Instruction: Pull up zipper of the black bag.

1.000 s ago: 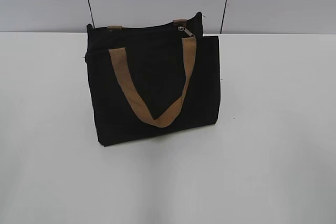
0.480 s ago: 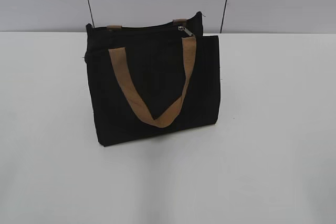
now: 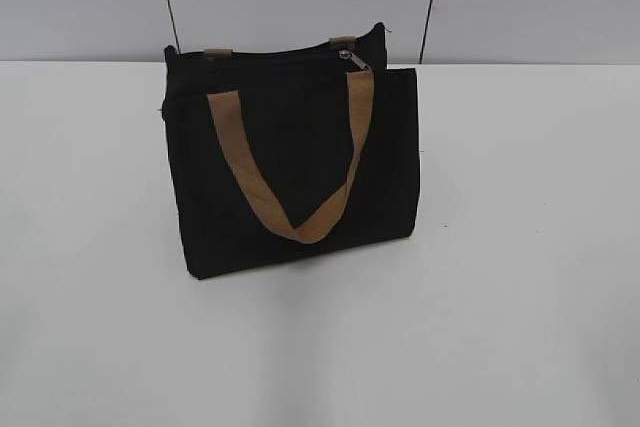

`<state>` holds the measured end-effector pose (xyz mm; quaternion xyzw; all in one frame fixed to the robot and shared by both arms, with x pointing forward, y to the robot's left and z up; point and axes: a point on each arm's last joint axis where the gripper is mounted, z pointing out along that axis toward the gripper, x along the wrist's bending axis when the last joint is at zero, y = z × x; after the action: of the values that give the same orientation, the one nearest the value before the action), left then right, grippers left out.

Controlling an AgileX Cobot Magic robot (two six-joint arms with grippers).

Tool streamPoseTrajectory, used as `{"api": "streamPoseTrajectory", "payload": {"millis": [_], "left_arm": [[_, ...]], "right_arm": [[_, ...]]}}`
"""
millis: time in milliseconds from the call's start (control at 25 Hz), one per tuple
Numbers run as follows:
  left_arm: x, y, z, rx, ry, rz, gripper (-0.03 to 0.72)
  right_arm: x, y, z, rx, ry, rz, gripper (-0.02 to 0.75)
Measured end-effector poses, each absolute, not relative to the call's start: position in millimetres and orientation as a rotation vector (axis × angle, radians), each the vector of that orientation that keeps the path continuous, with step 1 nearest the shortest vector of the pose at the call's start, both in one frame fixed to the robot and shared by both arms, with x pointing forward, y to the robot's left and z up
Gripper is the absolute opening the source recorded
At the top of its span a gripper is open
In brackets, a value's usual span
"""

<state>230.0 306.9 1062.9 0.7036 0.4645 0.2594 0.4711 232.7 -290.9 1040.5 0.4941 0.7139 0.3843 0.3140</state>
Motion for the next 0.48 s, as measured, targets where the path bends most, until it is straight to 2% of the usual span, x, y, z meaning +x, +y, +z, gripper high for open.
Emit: {"api": "streamPoseTrajectory", "payload": {"millis": [240, 480], "left_arm": [[230.0, 307.0, 1062.9, 1.724, 1.138, 0.638, 0.439], [229.5, 306.2, 1062.9, 1.681, 1.220, 0.692, 0.433]], "right_arm": [[232.7, -291.0, 1040.5, 1.302, 1.881, 1.012, 0.588], [233.1, -290.8, 1040.6, 1.334, 1.847, 0.991, 0.588]]}}
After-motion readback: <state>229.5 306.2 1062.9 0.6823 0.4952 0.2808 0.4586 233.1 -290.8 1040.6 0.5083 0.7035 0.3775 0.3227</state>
